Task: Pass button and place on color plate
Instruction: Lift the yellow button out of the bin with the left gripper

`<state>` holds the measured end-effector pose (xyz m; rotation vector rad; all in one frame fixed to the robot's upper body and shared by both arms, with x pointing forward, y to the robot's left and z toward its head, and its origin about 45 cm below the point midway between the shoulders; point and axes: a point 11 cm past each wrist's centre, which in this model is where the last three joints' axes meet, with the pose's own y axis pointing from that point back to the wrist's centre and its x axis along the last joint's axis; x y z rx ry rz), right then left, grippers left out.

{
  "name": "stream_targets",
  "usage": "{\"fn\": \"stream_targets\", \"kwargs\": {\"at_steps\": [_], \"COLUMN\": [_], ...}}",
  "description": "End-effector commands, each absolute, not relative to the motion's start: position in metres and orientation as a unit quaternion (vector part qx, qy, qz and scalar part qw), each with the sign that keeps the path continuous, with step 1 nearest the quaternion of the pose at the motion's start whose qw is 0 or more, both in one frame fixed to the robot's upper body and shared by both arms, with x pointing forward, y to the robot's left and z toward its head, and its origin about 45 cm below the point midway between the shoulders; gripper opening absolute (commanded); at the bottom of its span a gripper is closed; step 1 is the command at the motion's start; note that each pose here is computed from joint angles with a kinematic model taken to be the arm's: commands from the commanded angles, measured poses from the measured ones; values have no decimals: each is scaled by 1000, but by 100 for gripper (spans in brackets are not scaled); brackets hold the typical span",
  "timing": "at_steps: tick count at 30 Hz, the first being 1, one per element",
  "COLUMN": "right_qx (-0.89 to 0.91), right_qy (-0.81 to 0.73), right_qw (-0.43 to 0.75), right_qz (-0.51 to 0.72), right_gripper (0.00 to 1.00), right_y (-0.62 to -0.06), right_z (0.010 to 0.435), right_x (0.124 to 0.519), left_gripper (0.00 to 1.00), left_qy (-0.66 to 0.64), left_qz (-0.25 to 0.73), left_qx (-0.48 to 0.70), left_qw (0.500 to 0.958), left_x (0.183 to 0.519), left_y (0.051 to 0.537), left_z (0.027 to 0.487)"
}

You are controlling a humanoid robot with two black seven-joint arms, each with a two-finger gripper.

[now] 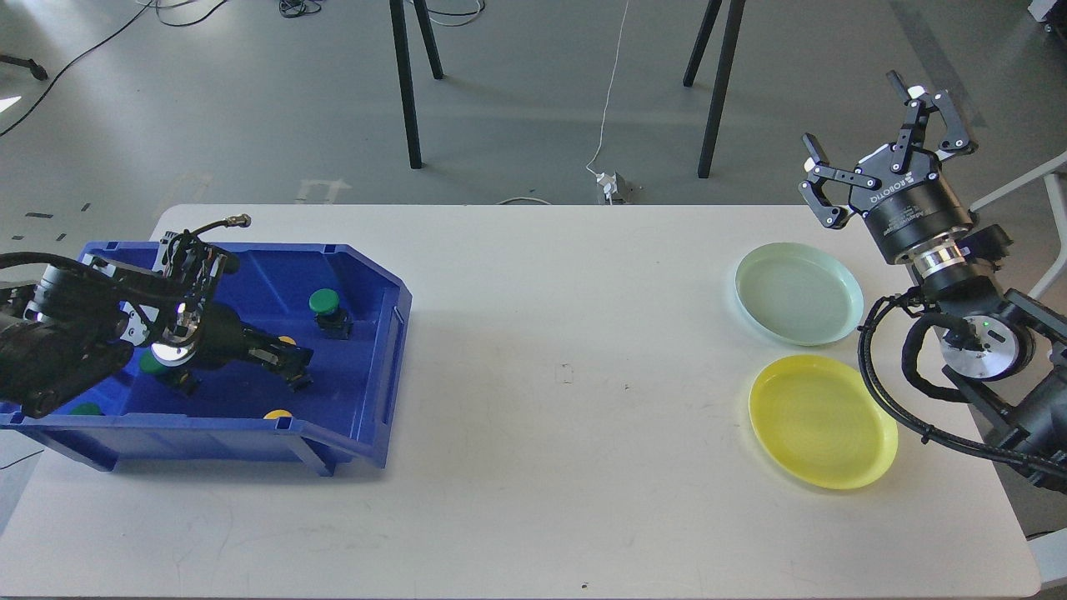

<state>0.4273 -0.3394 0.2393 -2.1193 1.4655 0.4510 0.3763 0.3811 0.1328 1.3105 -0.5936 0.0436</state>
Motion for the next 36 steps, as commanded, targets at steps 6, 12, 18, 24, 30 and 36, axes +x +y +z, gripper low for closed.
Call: {"fn": "stream_targets", "kwargs": {"at_steps": [6,12,18,24,30,36], "right_qx": [-779,-779,-776,-745,-733,-796], "right_qy": [544,545,546,569,581,503], "right_qw": [261,262,265,309,322,276], "right_qz": [168,168,171,159,148,193], "right_gripper": [99,99,99,99,100,100], "right_y": [-342,-342,-344,-370,-391,-327], "right_z": [237,237,235,249,257,235], "right_x": [426,426,424,426,418,385], "left_gripper": [9,9,9,9,9,9], "left_qy": [-273,-280,-308,-275,-217,-173], "left_qz": [28,57,129,199,210,167], "left_qx": [599,579,505,384,233,117], "left_qw": [752,763,796,859,924,963], "left_x": [378,372,362,350,348,358], "left_y": [386,403,399,372,308,218], "left_z": [142,192,271,311,325,313]}}
